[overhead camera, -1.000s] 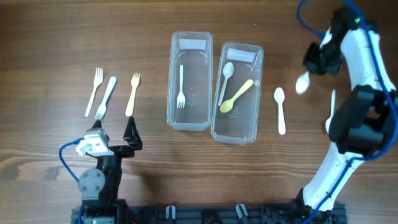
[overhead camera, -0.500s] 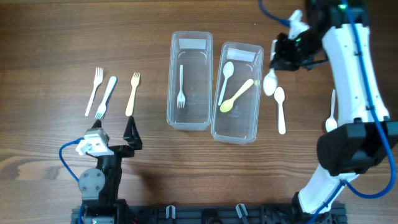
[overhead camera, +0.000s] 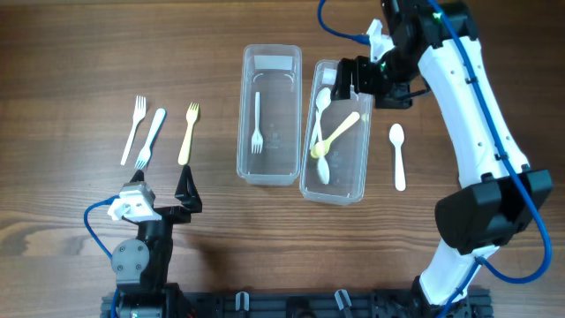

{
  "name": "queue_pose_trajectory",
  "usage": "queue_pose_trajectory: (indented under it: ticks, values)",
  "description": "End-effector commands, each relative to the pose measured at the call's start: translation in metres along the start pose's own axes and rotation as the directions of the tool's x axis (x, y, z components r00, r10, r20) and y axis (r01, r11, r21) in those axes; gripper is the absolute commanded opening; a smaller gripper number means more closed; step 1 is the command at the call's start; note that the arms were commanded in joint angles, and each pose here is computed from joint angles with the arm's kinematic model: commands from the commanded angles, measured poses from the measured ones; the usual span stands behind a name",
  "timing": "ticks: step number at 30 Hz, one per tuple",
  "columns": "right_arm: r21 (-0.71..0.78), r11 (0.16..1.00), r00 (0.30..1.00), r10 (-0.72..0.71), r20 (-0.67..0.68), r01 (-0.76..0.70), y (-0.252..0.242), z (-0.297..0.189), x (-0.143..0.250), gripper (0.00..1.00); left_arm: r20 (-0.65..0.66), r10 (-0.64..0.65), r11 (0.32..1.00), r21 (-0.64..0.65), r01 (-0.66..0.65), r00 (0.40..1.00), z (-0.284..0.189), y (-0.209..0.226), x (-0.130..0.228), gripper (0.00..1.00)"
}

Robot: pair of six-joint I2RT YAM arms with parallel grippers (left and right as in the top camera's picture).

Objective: Pack container

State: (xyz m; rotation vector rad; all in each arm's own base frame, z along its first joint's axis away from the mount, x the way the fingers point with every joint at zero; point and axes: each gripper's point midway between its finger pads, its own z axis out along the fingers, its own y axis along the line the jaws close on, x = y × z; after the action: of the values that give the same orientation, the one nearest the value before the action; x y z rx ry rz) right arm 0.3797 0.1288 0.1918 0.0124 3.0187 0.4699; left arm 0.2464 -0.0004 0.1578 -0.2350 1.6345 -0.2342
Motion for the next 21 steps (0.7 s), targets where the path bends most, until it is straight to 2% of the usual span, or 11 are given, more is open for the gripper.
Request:
queue_pose_trajectory:
  ticks: [1, 6, 13, 21]
  values:
    - [0.183, 0.98, 0.994, 0.063, 0.088, -0.078, -0.054, -0.014, -0.017, 1.0, -0.002, 0.009, 1.0, -0.001, -0.009, 1.0, 0.0, 0.001, 0.002, 1.0]
    - [0.221, 0.936, 0.956, 0.24, 0.167, -0.274, -0.123, -0.035, -0.028, 1.0, -0.002, 0.009, 1.0, -0.001, -0.009, 1.0, 0.0, 0.001, 0.002, 1.0]
    - [0.35, 0.87, 0.938, 0.333, 0.1, -0.346, -0.199, -0.039, 0.004, 1.0, -0.002, 0.009, 1.0, -0.001, -0.009, 1.0, 0.0, 0.001, 0.002, 1.0]
    - [0.378, 0.838, 0.914, 0.399, 0.069, -0.395, -0.266, -0.015, 0.028, 1.0, -0.002, 0.009, 1.0, -0.001, -0.009, 1.0, 0.0, 0.001, 0.002, 1.0]
